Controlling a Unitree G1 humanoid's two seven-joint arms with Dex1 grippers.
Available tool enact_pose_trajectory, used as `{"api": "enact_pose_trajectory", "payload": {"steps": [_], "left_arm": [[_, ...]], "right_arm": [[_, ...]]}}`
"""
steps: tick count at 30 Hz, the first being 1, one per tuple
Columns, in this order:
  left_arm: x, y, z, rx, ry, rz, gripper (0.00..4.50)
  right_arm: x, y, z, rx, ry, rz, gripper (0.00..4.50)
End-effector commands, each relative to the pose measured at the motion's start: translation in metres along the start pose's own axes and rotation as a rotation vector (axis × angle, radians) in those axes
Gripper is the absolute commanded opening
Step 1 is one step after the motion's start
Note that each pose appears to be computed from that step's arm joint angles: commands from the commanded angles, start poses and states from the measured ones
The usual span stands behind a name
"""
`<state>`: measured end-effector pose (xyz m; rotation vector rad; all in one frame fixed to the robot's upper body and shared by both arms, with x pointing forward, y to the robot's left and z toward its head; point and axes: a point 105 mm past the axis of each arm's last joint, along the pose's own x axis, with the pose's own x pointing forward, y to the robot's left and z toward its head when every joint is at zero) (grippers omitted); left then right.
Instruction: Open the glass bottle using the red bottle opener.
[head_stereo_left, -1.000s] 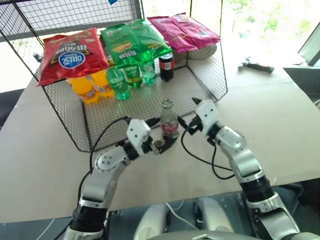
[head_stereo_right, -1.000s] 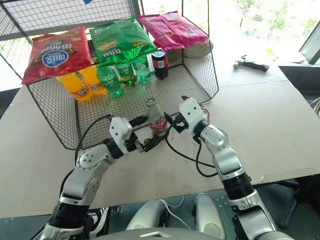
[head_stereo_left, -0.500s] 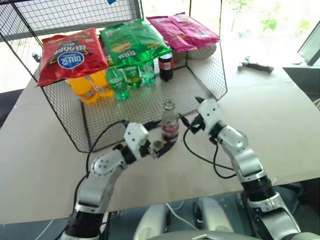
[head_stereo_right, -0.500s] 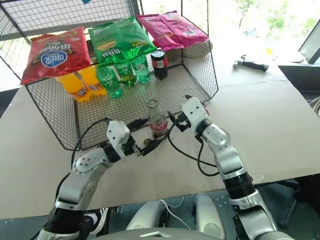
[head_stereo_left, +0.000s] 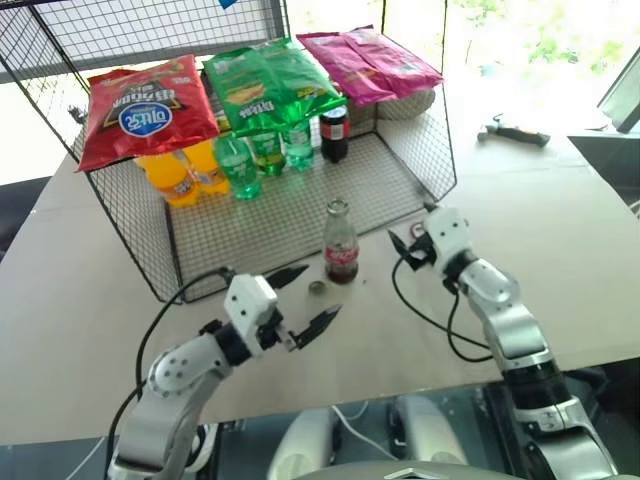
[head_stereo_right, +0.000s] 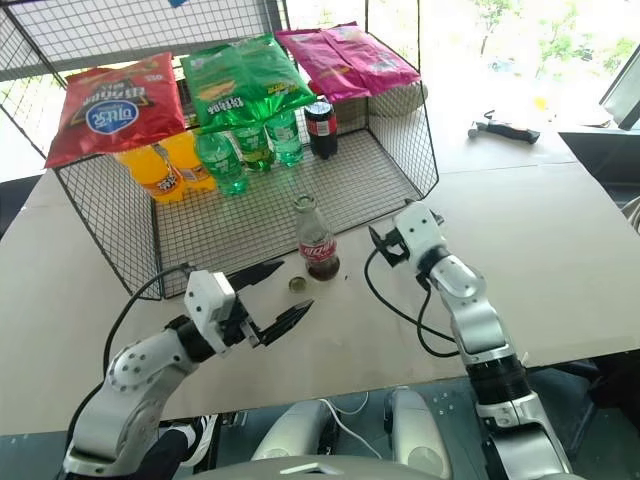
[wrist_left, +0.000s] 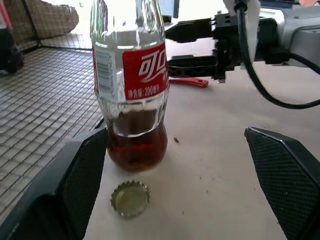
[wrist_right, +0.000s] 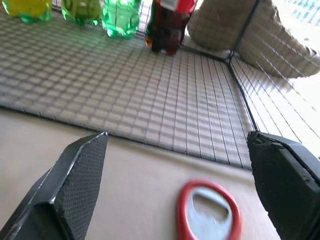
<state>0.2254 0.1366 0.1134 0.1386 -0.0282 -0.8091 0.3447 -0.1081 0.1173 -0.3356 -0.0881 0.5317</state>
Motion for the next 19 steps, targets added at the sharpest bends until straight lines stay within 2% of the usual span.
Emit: {"api": "enact_pose_trajectory", "payload": {"steps": [1,5,13,19], "left_arm": [[-0.014,-0.001,0.009,-0.024,-0.024,0.057,4.5],[-0.037,-0.002,-0.017,-0.07,0.089,0.144,4.5],[-0.066,0.02,-0.041,-0.121,0.164,0.386,4.5],[-0.082,0.019,-0.053,-0.131,0.214,0.359,4.5]], "right_arm": [[-0.022,-0.003,0.021,0.026,-0.099,0.066,4.47],[-0.06,0.01,0.015,0.157,-0.067,0.257,4.47],[-0.127,0.012,-0.017,0.258,0.045,0.368,4.47],[-0.147,-0.007,-0.038,0.245,0.083,0.341,4.47]]}}
